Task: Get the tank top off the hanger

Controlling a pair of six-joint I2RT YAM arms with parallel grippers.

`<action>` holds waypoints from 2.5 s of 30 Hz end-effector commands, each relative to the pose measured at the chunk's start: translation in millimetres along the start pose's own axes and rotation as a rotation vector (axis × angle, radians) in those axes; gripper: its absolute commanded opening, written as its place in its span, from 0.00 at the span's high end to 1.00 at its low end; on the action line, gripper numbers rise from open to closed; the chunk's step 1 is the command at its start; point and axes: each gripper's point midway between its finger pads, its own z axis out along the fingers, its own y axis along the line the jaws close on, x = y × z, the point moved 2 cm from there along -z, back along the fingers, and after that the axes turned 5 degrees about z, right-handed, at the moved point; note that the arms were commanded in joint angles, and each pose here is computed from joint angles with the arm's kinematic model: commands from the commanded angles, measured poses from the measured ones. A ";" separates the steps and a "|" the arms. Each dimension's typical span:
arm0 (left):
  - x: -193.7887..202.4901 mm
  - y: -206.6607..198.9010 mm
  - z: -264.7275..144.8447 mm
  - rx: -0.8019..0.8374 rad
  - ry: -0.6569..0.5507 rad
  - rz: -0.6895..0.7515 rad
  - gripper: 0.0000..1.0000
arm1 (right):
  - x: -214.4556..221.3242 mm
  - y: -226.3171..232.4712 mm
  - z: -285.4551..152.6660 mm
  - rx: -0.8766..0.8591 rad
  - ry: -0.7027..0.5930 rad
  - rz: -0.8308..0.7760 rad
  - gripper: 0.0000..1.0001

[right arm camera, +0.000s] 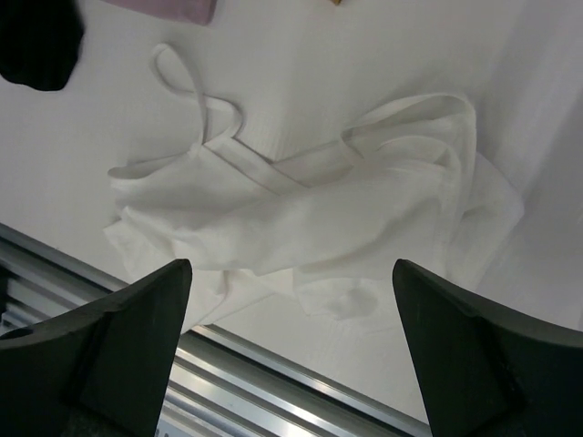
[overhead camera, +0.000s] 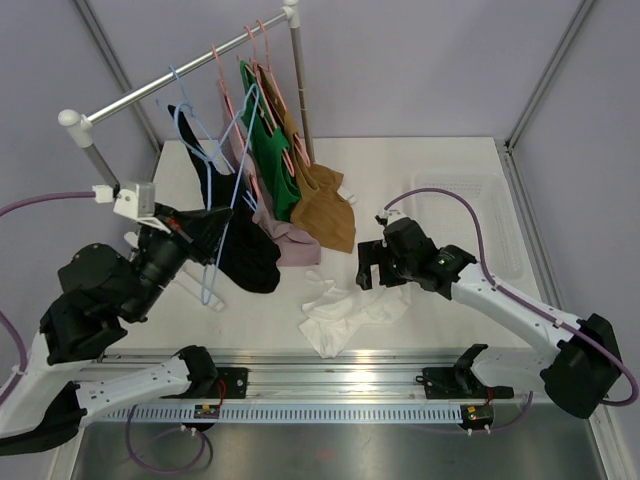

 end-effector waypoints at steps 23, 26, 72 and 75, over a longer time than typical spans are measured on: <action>9.4 115.5 -75.9 -0.682 0.066 -0.109 1.00 | -31.1 4.2 30.5 0.075 -0.067 -0.002 0.01; 8.6 106.4 -44.1 -0.730 0.066 -0.049 1.00 | -32.9 5.5 20.7 0.066 -0.078 0.002 0.01; 24.0 195.6 63.8 -0.753 0.140 -0.205 0.56 | 19.1 38.5 36.6 0.030 0.088 -0.173 0.01; 15.1 188.4 54.5 -0.742 0.115 -0.194 0.38 | 32.4 40.4 47.7 0.081 0.106 -0.200 0.01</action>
